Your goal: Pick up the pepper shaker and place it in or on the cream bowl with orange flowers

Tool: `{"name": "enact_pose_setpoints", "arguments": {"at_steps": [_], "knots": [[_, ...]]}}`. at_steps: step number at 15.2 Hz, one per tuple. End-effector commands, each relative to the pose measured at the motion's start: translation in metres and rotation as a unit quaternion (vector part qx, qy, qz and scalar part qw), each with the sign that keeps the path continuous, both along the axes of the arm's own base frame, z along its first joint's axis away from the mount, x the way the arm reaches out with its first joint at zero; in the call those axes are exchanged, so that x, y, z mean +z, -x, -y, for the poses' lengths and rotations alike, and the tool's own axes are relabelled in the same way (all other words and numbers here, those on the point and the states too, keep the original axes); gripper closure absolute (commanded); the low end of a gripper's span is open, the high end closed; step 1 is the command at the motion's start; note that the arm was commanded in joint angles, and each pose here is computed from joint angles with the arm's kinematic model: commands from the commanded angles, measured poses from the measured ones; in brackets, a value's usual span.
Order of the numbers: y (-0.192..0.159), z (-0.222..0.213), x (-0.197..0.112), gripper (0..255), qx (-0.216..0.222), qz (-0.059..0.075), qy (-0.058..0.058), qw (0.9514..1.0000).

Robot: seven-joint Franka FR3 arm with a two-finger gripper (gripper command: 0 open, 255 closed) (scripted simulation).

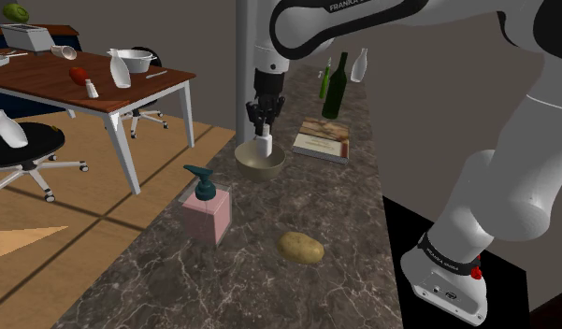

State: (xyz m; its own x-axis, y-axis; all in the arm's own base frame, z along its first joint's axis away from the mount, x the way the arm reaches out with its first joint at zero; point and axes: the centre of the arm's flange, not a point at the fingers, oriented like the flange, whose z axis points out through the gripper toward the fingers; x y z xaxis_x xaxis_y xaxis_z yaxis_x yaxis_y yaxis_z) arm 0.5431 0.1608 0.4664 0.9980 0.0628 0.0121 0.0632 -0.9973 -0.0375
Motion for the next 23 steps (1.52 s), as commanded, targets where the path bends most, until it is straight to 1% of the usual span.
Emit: {"name": "enact_pose_setpoints", "arguments": {"at_steps": [1,6,7,12,16,23], "knots": [[0.000,0.000,-0.003,255,0.000,0.000,0.000,1.0000],[0.000,0.000,-0.003,255,0.000,0.000,0.000,1.0000],[0.000,0.000,-0.003,0,0.000,0.000,0.000,1.0000],[0.000,0.000,-0.003,0,0.000,0.000,0.000,1.0000],[0.000,0.002,0.047,0,0.000,0.000,0.000,1.0000],[0.000,0.002,0.047,0,0.000,0.000,0.000,1.0000]]}}
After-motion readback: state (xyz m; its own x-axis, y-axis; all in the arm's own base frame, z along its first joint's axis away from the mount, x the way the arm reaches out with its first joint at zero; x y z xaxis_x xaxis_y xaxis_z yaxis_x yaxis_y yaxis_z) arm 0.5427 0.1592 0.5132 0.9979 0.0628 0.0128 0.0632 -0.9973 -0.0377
